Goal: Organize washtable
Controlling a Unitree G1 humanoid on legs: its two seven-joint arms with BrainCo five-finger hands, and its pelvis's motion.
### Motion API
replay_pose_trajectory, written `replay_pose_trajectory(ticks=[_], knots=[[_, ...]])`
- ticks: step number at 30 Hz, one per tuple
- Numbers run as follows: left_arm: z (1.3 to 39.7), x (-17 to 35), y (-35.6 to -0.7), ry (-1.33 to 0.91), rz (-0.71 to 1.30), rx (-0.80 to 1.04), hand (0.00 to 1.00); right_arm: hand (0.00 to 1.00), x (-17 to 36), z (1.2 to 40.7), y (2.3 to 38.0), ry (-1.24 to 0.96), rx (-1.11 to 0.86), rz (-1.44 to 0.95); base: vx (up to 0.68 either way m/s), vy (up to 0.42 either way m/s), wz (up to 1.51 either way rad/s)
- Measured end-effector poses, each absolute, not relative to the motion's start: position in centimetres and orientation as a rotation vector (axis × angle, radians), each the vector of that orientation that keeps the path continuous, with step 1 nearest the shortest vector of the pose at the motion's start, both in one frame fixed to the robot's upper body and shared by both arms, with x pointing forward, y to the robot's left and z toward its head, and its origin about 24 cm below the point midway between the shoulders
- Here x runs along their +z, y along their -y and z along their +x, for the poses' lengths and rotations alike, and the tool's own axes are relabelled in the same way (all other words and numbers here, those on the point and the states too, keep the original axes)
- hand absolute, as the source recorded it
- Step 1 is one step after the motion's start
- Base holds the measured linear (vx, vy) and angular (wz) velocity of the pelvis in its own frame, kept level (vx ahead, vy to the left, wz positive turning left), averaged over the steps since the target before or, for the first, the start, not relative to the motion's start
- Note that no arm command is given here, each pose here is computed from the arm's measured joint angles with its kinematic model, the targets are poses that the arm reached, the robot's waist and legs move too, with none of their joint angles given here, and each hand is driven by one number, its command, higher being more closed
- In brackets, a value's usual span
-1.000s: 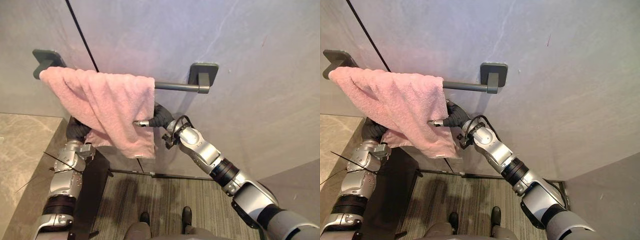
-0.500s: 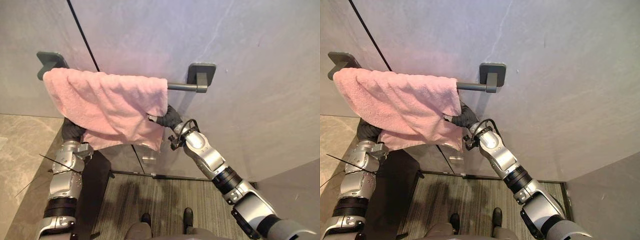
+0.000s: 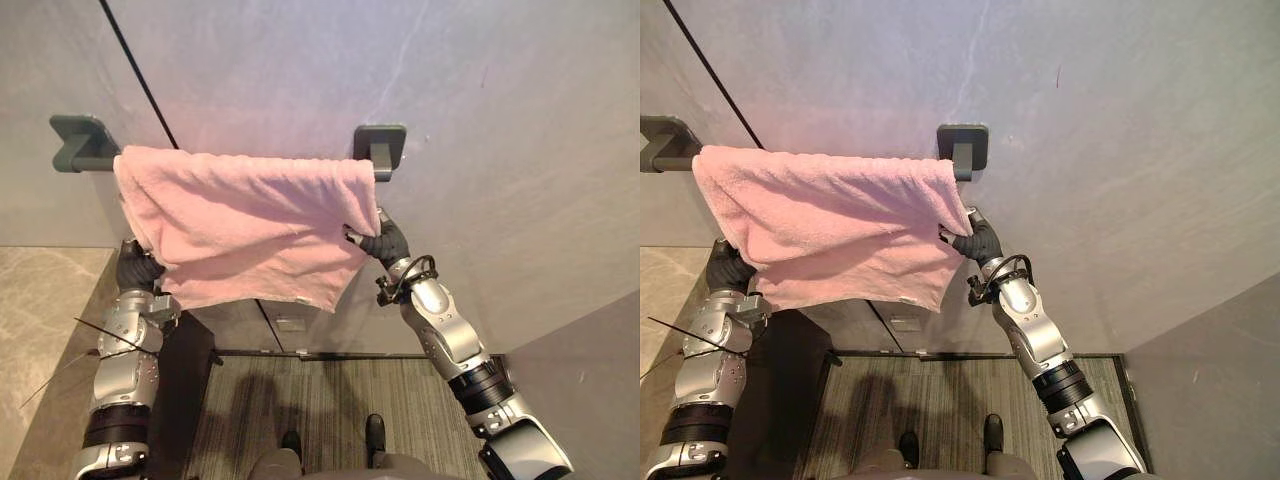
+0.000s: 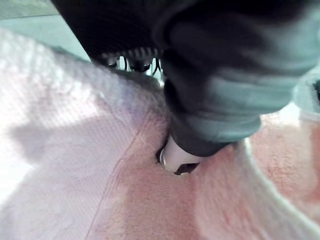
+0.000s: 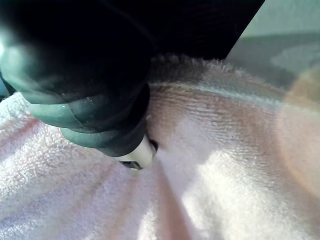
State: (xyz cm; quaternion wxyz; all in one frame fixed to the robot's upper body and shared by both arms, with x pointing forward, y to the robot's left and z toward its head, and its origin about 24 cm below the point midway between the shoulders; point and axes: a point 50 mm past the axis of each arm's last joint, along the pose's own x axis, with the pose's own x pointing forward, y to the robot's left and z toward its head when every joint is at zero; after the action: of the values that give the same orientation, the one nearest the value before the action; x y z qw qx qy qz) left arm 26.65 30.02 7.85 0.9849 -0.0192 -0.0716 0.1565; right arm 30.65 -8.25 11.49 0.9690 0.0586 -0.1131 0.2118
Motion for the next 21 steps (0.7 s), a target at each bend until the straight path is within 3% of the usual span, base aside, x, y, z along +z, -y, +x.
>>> replay_pose_trajectory(ticks=[21], knots=[[25.8, 5.9, -30.8, 0.068, -0.033, 0.358, 1.00, 1.00, 11.3, 30.3, 8.1, 0.221, 0.439, 0.121, 0.00, 0.000, 0.00]])
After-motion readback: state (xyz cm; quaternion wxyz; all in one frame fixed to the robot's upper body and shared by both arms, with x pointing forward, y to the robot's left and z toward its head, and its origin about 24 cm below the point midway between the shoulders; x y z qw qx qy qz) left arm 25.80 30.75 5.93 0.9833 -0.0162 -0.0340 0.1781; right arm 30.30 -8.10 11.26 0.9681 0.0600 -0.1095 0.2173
